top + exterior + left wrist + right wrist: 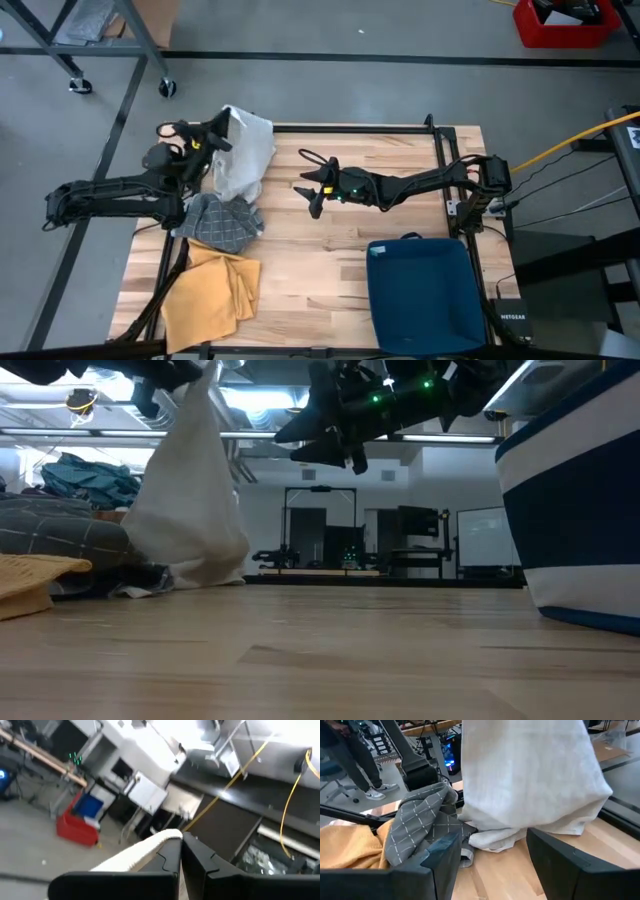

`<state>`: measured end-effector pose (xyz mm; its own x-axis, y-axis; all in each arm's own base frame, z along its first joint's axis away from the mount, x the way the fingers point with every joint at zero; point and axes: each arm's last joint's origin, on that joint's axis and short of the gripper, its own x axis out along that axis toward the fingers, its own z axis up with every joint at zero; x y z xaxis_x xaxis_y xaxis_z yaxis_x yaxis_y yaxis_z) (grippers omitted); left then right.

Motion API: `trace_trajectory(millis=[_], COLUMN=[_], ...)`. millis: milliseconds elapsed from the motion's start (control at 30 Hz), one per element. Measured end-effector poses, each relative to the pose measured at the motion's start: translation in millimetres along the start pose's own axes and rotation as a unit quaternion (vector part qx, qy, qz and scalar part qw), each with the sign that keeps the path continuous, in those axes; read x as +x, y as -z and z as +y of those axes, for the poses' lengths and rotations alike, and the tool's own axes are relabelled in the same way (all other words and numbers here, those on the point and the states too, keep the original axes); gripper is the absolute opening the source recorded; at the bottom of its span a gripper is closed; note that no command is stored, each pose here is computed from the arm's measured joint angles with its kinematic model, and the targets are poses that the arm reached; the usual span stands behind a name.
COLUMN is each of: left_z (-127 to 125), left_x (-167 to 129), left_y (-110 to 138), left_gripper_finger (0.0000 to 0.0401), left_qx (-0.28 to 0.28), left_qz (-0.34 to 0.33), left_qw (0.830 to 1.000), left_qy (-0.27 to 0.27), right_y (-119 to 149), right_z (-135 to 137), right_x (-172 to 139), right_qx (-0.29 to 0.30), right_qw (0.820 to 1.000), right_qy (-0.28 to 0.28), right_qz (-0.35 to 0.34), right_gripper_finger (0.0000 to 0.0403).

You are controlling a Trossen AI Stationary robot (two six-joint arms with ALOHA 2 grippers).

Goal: Fold towel
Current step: Fold the white towel

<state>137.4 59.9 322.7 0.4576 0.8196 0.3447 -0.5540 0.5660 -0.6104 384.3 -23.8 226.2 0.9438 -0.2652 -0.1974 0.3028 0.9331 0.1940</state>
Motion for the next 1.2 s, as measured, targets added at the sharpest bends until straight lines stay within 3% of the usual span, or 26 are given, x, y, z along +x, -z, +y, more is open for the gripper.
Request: trace_trajectory(millis=[367,767,1000,1200], left_z=[-0.2,-4.2,-18.2,-22.8], left_x=[3.3,14.4,32.2,41.4], left_y=[-13.2,-19.5,-11.6,11.1], left_gripper_finger=[0.0,0.0,0.0,0.0], left_qx=[-0.034,-0.098,-0.08,-0.053], left_qz=[-0.057,-0.135,-0.089,-0.021], left_qw=[0.998,0.983,0.986,0.992], left_qy=[0.019,0.079,0.118,0.11], right_y=[0.1,-15.2,-33.8,-63.6], right_z=[5.7,34.2,34.8,32.4], right_x=[-1.2,-5.6,-2.4,1.2], right_qx=[0.056,0.029,0.027,-0.014], right_qw=[0.998,0.998,0.996,0.992], right_qy=[-0.007,0.008,0.007,0.02], right_qz=[-0.005,-0.058,-0.082,-0.123], right_gripper_finger=[0.023,0.023,0.023,0.023])
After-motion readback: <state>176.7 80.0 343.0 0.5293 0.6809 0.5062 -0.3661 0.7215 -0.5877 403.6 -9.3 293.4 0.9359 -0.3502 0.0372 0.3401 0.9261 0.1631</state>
